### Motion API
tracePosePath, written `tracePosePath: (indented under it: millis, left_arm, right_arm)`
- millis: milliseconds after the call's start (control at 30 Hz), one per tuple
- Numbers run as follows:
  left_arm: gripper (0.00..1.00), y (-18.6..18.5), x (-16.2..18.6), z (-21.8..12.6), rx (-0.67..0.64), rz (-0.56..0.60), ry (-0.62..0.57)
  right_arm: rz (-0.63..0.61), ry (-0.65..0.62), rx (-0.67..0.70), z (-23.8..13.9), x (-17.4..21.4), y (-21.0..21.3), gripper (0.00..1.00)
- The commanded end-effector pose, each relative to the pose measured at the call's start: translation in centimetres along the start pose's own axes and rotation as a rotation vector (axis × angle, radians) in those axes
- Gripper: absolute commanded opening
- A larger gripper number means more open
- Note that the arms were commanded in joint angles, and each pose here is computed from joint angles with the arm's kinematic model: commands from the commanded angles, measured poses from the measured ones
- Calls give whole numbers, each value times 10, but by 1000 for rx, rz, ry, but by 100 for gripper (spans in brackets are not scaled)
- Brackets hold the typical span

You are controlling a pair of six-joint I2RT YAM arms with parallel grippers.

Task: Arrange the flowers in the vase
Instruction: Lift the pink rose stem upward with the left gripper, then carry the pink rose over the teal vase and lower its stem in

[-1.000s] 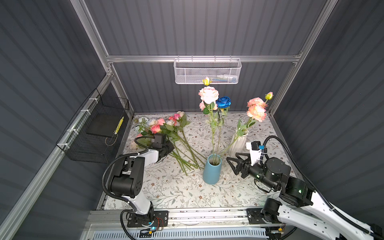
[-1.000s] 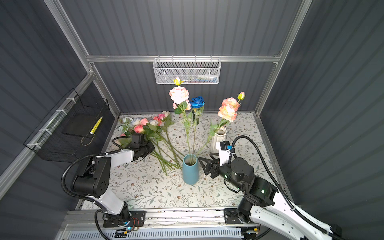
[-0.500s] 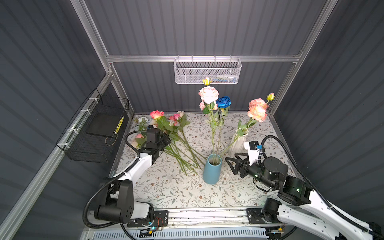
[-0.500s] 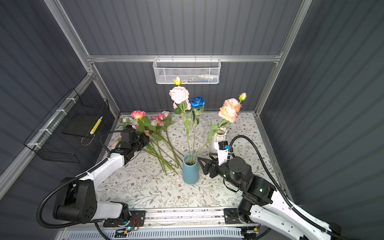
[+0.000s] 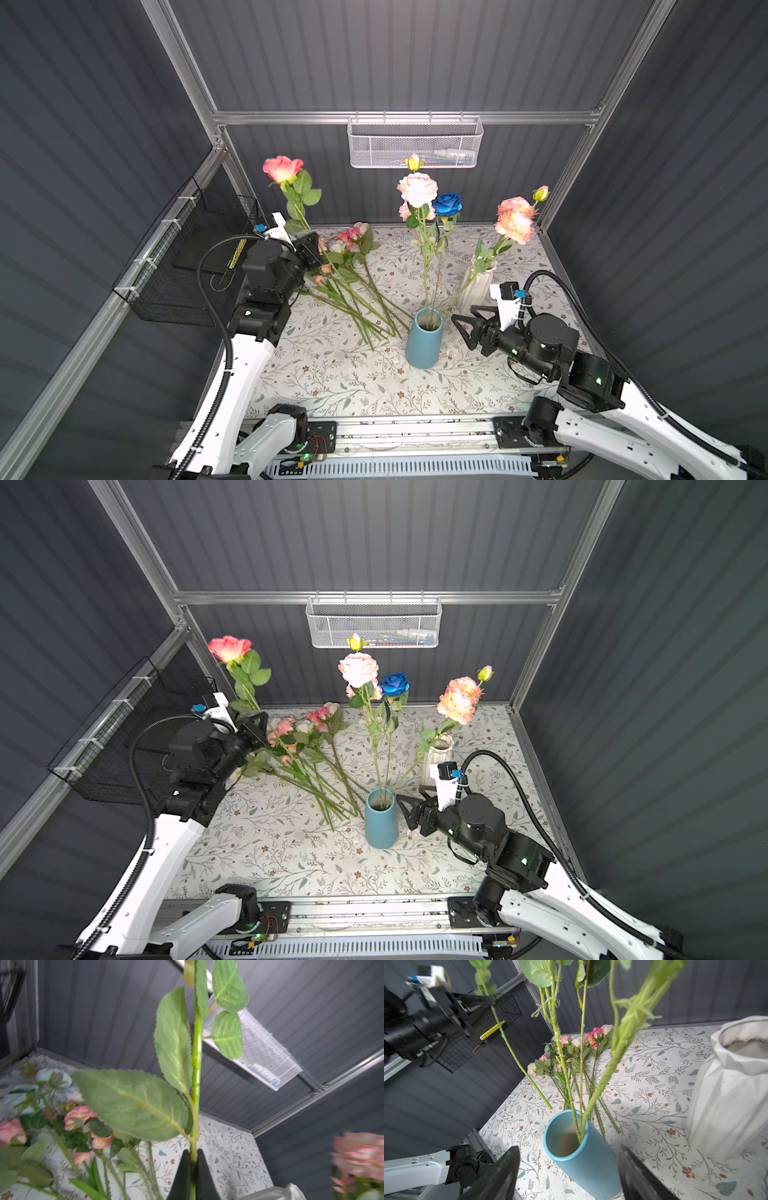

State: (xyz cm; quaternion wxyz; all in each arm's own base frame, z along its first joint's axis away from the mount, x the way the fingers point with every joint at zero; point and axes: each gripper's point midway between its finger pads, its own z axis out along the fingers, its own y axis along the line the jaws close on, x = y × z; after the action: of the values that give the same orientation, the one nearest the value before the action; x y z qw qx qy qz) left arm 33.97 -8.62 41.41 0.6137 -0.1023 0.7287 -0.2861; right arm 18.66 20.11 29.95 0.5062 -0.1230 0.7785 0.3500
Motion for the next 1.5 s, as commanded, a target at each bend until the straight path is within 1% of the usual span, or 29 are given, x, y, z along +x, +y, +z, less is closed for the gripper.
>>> tracePosePath:
  millis: [0,133,300,433,600,700,800,900,1000,1233,1467]
  left_arm:
    - [0,-41,-23,-26,121,103,8]
    - [0,-93,-61,-59,286,176,-39]
    - [0,-145,-85,-93,517,183,-84]
    - [0,-167,-93,-104,644,148,-98]
    - [0,-171,-90,-93,727,70,-101]
    - [0,-162,-77,-76,731,19,-99]
    - [0,-168,-56,-60,738,20,-86]
    - [0,-186,-23,-45,744,71,-40]
    - [0,-192,-4,-32,725,109,-22]
    - [0,-184,13,-24,643,202,-39]
    - [0,-182,51,-12,616,271,-11]
  right_arm:
    - [-10,-43,-7,-7,-16,4,76]
    - [-13,-45,-8,-7,-17,5,76]
    - [-16,-42,-9,-5,-18,6,76]
    - [-14,-44,-11,-6,-18,6,76]
    - [-12,-50,-11,-8,-19,6,76]
    - [-10,-51,-6,-8,-18,5,76]
    - [-10,-52,-4,-8,-19,4,76]
    - [-12,-48,-6,-7,-19,5,76]
    - [-11,-48,-8,-8,-19,5,76]
    - [-3,-63,1,-16,-19,1,76]
    - [-3,-61,-4,-15,-18,2,76]
